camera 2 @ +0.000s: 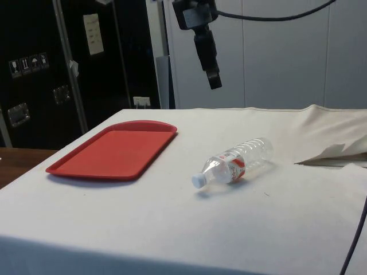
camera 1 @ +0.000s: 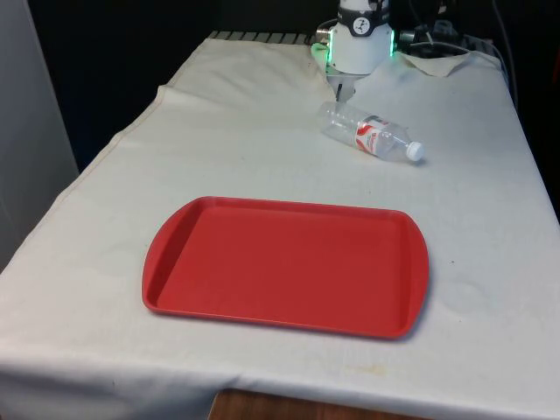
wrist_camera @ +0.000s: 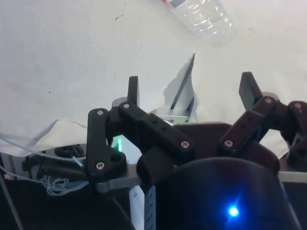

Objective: Place the bottle upright on the tray.

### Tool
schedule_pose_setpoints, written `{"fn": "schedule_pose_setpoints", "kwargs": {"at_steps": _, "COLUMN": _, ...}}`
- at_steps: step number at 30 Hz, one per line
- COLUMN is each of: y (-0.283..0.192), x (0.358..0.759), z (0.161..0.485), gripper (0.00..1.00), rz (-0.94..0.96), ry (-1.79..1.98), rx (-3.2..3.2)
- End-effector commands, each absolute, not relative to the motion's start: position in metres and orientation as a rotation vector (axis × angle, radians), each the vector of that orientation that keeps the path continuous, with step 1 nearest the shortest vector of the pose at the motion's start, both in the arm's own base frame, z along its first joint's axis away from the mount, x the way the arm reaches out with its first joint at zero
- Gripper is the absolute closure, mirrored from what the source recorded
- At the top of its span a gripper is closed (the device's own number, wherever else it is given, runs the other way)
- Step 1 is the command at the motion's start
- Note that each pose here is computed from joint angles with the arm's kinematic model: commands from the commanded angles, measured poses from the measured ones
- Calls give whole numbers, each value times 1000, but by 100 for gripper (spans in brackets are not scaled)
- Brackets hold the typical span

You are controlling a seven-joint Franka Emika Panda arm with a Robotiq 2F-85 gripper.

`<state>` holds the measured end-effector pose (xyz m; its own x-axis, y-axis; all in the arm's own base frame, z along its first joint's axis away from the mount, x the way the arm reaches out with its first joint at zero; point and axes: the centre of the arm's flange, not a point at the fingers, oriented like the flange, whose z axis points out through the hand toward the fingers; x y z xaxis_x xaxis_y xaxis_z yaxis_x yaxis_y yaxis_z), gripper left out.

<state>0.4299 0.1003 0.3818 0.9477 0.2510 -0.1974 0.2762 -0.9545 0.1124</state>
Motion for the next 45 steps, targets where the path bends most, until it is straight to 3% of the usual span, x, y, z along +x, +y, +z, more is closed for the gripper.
{"fn": "schedule_pose_setpoints", "kwargs": {"at_steps": 1, "y": 102, "x": 430, "z": 380, "gripper": 0, "rz": -264, "ry": 417, "rx": 2959}}
{"fn": "schedule_pose_setpoints", "kwargs": {"at_steps": 45, "y": 135, "x": 425, "z": 326, "gripper": 0, "rz": -412, "ry": 629, "rx": 2819}}
